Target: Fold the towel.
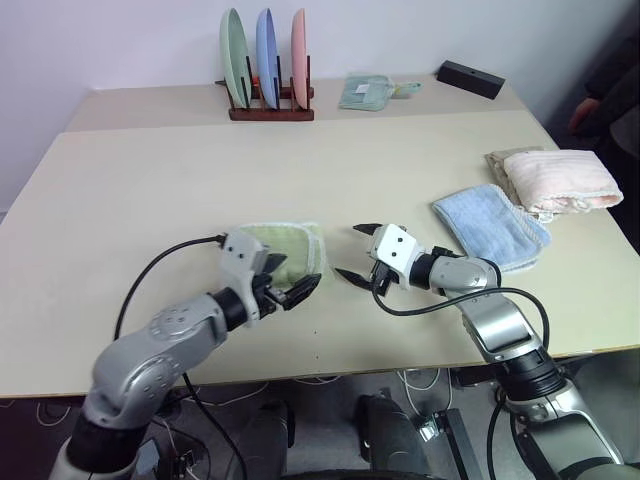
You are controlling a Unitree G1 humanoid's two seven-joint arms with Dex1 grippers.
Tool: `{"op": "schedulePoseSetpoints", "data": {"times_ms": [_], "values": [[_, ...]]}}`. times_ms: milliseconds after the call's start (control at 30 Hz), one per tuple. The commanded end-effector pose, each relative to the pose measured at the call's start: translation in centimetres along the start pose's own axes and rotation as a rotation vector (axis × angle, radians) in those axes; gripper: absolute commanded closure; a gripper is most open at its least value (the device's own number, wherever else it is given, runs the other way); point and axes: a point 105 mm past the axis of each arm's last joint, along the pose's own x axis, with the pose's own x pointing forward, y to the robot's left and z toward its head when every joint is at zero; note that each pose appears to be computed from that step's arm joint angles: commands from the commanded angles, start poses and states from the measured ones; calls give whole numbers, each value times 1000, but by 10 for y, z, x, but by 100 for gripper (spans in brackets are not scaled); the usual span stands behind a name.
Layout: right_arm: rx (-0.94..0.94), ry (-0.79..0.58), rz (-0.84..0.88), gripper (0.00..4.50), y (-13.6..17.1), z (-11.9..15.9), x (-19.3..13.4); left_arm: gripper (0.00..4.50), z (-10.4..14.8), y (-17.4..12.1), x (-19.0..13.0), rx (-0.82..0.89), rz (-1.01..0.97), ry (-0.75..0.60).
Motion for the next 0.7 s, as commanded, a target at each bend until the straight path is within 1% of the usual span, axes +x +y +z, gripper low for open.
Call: {"op": "schedulePoseSetpoints", "data": {"times_ms": [33,67,133,167,200,233,267,333,400,500,600,700], "values": [[-29,-48,-45,131,-17,17,-6,5,27,8,-31,-27,20,-129],[-25,-54,-49,189,-19,19,-6,5,30,11,-37,-24,37,-146],[10,-99,-45,282,-21,30,-4,68,37,31,-48,2,156,-177],[34,-129,-40,338,-21,37,-3,100,39,39,-52,18,204,-189],[61,-160,-35,391,-21,44,-1,149,42,46,-55,39,244,-199],[96,-193,-31,433,-21,52,1,189,44,51,-55,62,277,-199],[137,-225,-22,450,-20,61,5,246,46,56,-53,87,310,-197],[192,-242,15,450,-12,69,13,343,46,58,-44,115,326,-186],[194,-228,52,450,-1,70,22,343,44,57,-34,155,327,-172],[244,-166,94,450,14,61,40,343,26,60,-14,219,324,-84],[256,-73,110,450,29,38,54,343,3,65,4,176,320,-16],[279,22,85,450,35,13,61,343,-20,69,11,163,328,48]]}}
